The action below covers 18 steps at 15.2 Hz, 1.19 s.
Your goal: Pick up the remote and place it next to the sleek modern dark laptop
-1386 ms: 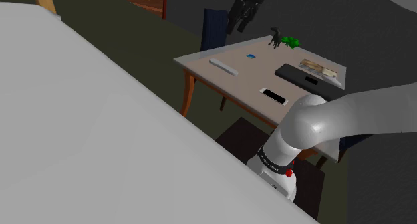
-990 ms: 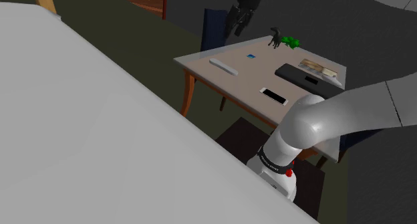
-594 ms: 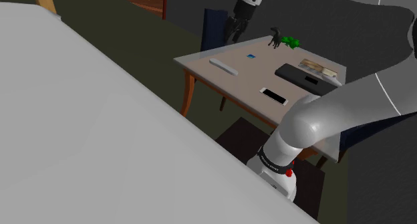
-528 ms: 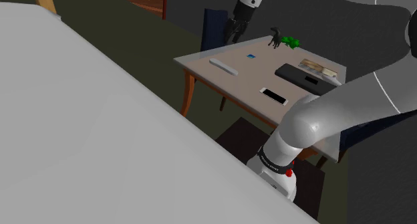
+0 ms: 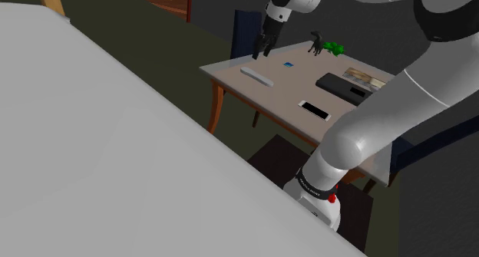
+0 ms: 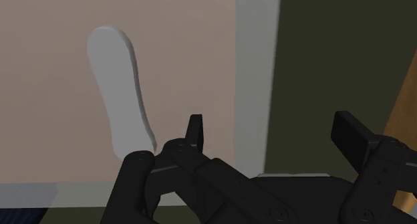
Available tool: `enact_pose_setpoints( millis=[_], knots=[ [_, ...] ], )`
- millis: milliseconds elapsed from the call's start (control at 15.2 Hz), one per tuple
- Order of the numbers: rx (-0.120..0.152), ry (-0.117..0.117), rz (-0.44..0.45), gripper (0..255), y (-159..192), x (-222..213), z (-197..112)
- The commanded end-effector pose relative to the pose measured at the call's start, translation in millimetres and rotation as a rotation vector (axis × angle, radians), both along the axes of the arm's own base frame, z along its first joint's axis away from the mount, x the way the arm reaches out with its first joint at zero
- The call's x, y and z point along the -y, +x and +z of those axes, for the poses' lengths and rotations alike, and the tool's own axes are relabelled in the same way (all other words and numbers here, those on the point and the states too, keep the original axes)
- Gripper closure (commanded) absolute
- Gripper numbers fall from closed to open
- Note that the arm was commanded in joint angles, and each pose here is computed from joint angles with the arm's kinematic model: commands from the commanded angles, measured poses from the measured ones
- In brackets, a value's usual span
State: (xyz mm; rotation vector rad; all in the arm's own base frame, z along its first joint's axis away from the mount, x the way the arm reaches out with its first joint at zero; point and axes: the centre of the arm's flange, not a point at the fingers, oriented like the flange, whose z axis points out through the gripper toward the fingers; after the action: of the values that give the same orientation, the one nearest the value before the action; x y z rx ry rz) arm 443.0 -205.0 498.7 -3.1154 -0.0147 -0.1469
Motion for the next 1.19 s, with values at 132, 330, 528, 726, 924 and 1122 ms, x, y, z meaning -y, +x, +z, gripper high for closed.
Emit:
enact_pose_setpoints(
  millis=[132,330,528,726,924,1122],
  knots=[
    [-0.020,-0.001,-0.009,0,21,41,-29],
    [-0.034,-0.001,-0.016,0,37,70,-51],
    [-0.049,-0.001,-0.023,0,52,100,-74],
    [-0.063,-0.002,-0.029,0,67,129,-96],
    [-0.078,-0.002,-0.036,0,82,159,-119],
    [-0.084,-0.002,-0.039,0,88,171,-134]
  ],
)
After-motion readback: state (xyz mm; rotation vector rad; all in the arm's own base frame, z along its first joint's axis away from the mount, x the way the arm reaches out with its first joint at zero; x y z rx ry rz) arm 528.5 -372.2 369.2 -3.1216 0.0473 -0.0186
